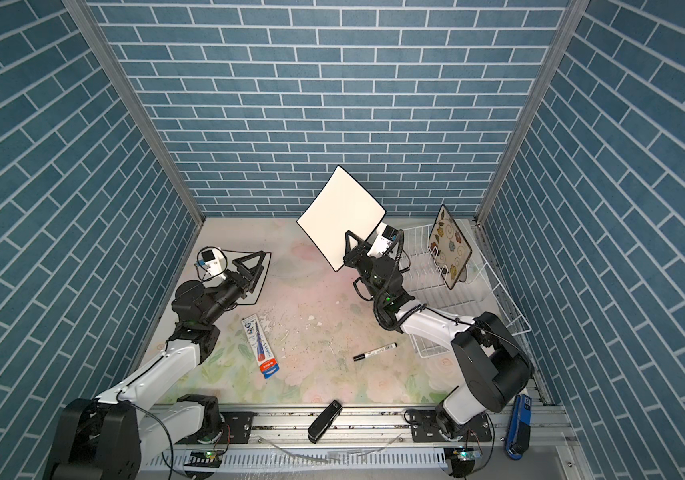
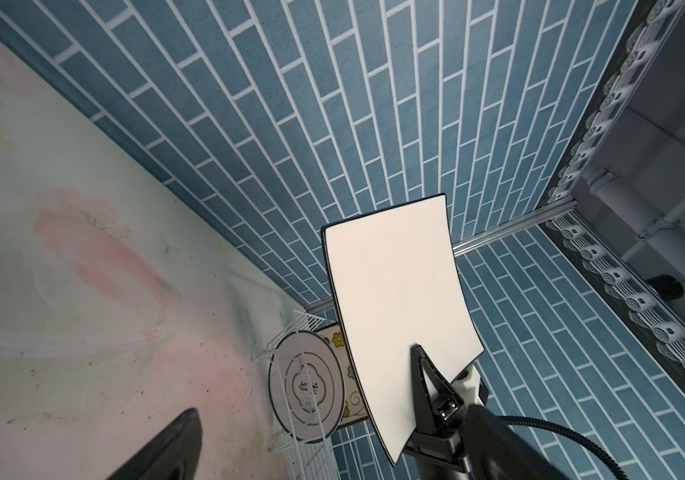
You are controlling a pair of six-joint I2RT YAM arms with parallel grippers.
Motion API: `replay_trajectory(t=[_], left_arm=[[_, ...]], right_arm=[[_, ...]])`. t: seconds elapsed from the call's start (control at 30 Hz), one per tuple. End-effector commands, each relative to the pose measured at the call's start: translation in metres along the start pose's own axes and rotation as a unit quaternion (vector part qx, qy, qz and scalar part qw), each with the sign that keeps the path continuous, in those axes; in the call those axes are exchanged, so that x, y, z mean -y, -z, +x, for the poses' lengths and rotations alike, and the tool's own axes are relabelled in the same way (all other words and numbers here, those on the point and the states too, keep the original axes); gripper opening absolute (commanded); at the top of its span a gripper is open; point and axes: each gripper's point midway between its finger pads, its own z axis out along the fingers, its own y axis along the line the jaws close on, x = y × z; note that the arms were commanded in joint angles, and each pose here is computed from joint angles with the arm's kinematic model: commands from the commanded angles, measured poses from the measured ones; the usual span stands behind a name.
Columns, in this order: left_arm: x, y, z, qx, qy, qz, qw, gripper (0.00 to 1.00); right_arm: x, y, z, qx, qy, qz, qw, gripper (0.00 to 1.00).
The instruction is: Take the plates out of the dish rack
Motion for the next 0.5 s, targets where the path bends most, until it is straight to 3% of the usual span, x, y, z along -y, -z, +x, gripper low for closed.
replay_trajectory(t=[0.0,0.47], left_arm=[[0.023,-0.004,0.006,-0.011,-0.03,0.053,0.998,1.0],[0.028,-0.02,0.023,-0.035,-0.023,0.083,0.996,1.0]], right_arm=[[-0.061,0.01,-0.051,0.098,-0.062,-0.112,0.987,0.0],[-0.085,0.01,-0.022,0.08,-0.093,-0.148,0.981,0.0]])
